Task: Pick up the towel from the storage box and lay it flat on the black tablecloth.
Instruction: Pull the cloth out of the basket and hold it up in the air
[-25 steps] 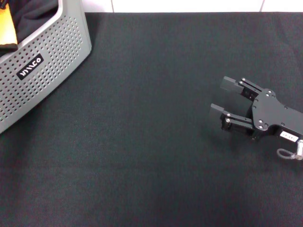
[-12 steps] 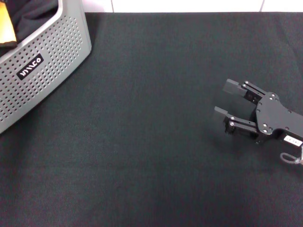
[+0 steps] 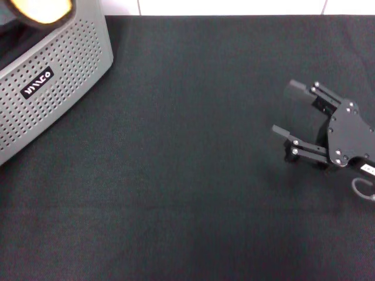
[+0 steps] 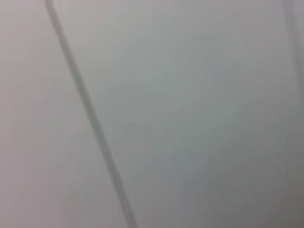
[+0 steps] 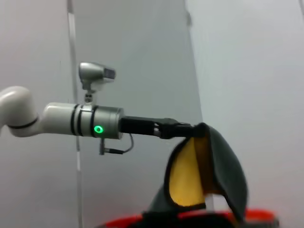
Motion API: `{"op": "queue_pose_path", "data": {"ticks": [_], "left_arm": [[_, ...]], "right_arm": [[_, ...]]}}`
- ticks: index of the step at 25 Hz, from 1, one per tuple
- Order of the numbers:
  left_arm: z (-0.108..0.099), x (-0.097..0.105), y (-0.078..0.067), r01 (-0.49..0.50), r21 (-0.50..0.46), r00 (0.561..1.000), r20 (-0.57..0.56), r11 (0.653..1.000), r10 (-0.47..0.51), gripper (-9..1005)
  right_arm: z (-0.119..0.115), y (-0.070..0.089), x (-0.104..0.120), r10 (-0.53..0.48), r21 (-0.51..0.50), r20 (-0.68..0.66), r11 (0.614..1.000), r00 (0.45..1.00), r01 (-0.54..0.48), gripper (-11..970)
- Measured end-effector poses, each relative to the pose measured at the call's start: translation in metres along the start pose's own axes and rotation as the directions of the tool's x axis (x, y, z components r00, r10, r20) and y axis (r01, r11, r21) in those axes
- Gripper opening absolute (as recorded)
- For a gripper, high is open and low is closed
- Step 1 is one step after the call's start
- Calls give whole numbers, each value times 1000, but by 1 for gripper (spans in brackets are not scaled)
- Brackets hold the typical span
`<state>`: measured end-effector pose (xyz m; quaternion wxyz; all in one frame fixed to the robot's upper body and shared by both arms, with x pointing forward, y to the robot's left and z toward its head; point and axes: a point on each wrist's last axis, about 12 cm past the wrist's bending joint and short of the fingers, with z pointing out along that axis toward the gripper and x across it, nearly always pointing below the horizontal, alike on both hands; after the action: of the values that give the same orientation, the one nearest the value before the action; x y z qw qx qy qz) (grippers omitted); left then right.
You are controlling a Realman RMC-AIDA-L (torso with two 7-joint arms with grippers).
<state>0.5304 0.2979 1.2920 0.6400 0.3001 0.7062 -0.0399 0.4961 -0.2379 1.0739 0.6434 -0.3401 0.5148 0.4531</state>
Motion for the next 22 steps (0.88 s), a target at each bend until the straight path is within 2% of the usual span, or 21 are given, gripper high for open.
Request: {"op": "queue_pose_path", "data": {"ticks": [2,3,4,5,7,11,16,22], "left_arm": [[-9,-9,-4,8,56,998,55,998,-11,13],[-13,-12,-6,12,81,997,74,997,-18,13],[-16,-16,-8,14,106,995,93,994,-24,13],[-19,-19,-10,19,129,994,107,991,-33,13],[-22,-23,-13,25,166,991,129,986,-47,13],[-21,-28,-16,32,201,987,147,979,-63,13],[-20,-26,-20,34,223,989,135,974,-66,13],[-16,-27,-31,18,293,991,124,956,-56,14]], "right_arm": [[6,2,-3,-76,-23,38,997,996,77,837],[6,2,-3,-76,-23,38,997,996,77,831],[16,5,-5,-175,-34,71,983,982,178,824],[19,5,-5,-211,-33,78,976,974,214,818],[29,5,-2,-353,-4,74,935,933,354,806],[47,1,2,-572,96,-16,815,820,571,781],[80,3,-5,-718,153,-40,683,695,715,749],[94,1,-17,-775,196,-13,618,632,761,712]]}}
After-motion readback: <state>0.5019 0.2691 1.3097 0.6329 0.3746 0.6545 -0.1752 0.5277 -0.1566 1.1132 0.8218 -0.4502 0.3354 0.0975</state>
